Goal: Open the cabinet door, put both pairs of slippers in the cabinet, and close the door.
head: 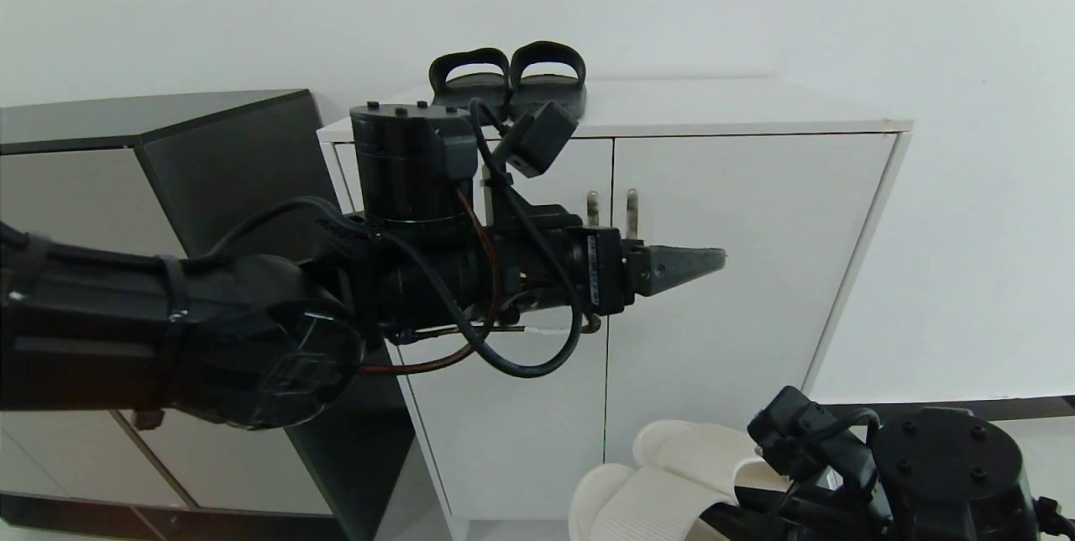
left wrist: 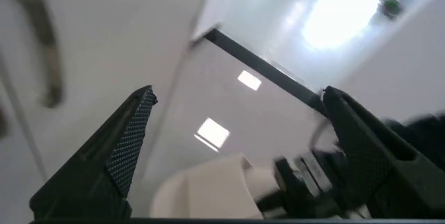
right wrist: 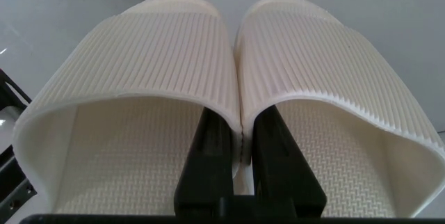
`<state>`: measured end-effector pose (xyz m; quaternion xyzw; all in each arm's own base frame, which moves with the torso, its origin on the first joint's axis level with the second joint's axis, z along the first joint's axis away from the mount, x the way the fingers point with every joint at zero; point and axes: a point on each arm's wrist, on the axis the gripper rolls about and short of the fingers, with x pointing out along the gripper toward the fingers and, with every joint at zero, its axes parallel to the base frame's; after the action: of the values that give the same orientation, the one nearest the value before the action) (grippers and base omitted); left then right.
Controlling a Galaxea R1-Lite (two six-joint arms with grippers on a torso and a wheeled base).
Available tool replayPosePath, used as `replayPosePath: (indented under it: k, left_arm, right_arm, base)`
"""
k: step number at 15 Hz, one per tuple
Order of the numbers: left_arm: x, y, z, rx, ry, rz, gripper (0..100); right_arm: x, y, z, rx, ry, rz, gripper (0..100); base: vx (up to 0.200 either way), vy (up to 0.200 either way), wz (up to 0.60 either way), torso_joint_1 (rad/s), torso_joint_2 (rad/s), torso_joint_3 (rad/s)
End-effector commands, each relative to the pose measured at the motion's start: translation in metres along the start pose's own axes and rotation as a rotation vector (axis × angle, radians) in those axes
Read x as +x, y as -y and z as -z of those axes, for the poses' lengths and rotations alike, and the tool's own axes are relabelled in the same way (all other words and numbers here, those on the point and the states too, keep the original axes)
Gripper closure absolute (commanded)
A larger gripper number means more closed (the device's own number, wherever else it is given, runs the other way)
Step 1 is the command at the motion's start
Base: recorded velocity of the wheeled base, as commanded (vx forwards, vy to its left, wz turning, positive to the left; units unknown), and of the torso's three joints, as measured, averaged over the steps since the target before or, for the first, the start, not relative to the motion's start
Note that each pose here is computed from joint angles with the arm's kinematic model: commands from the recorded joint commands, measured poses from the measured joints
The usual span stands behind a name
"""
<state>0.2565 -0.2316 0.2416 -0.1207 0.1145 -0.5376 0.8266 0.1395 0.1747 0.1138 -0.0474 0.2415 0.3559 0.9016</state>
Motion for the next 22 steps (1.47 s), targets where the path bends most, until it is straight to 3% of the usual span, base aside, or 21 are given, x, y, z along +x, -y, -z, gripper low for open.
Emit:
replayPosePath:
  k: [1,4,6,10,13,16,19,22]
  left_arm:
    - [0.015,-0.009,0.000,0.020,0.044,-0.057,0]
    - [0.019,-0.015,-0.008,0.033,0.077,-0.077,0]
    - [0.021,-0.018,-0.007,0.022,0.051,-0.090,0]
    - [0.022,-0.044,-0.006,0.006,0.048,-0.171,0]
    - [0.032,-0.055,-0.001,-0.001,0.040,-0.191,0]
    - [0.041,-0.057,0.001,-0.003,0.038,-0.184,0]
    - [0.049,-0.058,0.006,-0.018,-0.003,-0.181,0]
    - [0.054,-0.059,0.004,-0.015,0.000,-0.172,0]
  right_arm:
    - [-0.001,0.000,0.001,0.001,-0.001,-0.002,100]
    - [0.000,0.000,0.002,0.000,-0.007,-0.001,100]
    - [0.000,0.000,0.002,0.000,-0.007,-0.001,100]
    - [0.000,0.000,0.001,0.002,-0.003,0.001,100]
    - [0.000,0.001,0.001,0.003,-0.002,0.002,100]
    - [0.001,0.000,0.000,0.004,0.009,0.002,100]
    - [0.000,0.000,0.000,-0.001,0.013,0.000,100]
    - [0.000,0.000,0.002,-0.001,0.006,-0.001,100]
  base:
    - [0.000,0.000,0.00,0.000,0.00,0.000]
    - [0.000,0.000,0.00,0.000,0.00,0.000]
    - [0.000,0.000,0.00,0.000,0.00,0.000]
    - [0.000,0.000,0.00,0.000,0.00,0.000]
    - [0.000,0.000,0.00,0.000,0.00,0.000]
    - [0.000,0.000,0.00,0.000,0.00,0.000]
    - [0.000,0.000,0.00,0.000,0.00,0.000]
    - [0.000,0.000,0.00,0.000,0.00,0.000]
